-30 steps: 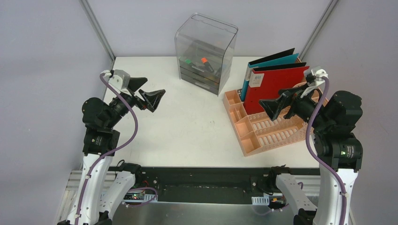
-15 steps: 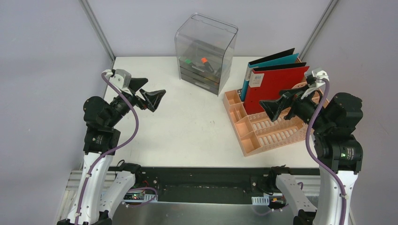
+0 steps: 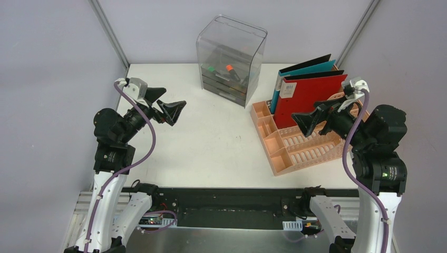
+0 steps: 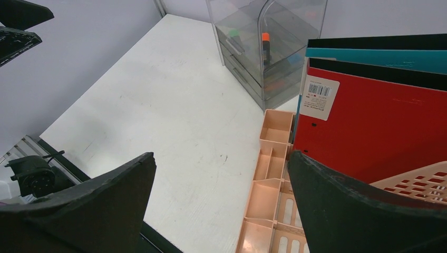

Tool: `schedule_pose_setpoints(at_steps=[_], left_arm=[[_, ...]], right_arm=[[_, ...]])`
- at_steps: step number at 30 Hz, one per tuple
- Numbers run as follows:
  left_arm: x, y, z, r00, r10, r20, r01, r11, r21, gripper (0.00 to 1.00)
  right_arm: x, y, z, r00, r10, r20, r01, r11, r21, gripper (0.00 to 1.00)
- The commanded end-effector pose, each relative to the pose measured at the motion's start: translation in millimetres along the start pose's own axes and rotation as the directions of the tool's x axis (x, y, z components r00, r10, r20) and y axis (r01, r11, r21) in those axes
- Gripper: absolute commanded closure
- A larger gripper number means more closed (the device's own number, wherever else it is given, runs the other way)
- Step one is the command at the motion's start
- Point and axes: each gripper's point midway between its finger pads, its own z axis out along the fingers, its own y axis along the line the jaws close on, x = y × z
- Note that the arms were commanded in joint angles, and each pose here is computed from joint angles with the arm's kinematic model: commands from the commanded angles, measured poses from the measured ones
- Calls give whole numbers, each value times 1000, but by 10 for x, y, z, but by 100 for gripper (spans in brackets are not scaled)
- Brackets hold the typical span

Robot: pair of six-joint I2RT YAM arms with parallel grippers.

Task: Organize the desk
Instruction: Reset both arms

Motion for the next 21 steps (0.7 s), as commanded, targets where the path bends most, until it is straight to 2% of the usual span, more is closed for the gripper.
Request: schedule_pose_setpoints(at_steps=[1, 21], left_arm=[[-50, 31, 12, 999, 32, 23, -32, 999, -15, 1], [-48, 32, 13, 999, 35, 22, -35, 999, -15, 1]], right_arm=[[-112, -22, -18, 999, -30, 45, 29, 999, 19, 0], [-95, -20, -18, 999, -31, 44, 30, 999, 17, 0]])
